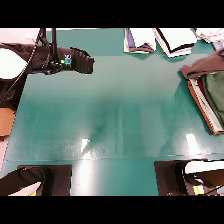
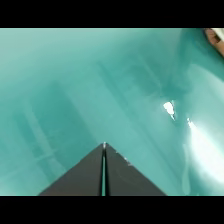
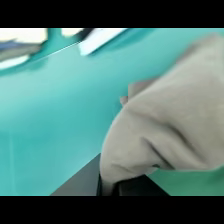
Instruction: Fold the shirts.
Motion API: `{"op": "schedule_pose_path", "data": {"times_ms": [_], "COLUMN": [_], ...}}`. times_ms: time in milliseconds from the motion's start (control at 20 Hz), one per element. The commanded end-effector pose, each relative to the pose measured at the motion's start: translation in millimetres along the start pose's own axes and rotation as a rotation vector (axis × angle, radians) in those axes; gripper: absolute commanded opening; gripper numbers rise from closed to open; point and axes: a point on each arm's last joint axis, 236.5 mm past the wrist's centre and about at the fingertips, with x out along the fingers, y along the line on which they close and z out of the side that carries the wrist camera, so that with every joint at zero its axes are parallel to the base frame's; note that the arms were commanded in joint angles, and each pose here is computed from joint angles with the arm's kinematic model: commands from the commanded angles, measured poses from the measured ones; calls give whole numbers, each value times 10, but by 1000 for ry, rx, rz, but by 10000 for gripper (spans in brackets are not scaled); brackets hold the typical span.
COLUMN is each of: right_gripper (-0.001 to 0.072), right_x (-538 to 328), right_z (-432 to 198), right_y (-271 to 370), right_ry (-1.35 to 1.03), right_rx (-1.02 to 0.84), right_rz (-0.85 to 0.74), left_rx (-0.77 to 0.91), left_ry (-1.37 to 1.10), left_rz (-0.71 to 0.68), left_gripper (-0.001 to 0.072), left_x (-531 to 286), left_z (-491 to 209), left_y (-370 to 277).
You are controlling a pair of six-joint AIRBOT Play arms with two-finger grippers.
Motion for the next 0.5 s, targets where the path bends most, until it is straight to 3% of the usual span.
{"op": "schedule_pose_path", "data": {"times_ms": [0,450], "right_gripper": [15,15], "right_x": [-199,-1028], "right_z": [239,1063], "right_y": [-294,324], "right_ry": [-103,-350], "right_rx": [78,-95], "right_rz": [-9,16], "left_rx": [-12,-18], "left_ry": [-6,6], "left_rz": [-16,-24], "left_gripper": [23,24], "left_x": [0,0], "left_z": [14,-14], "left_y": [-39,-59]}}
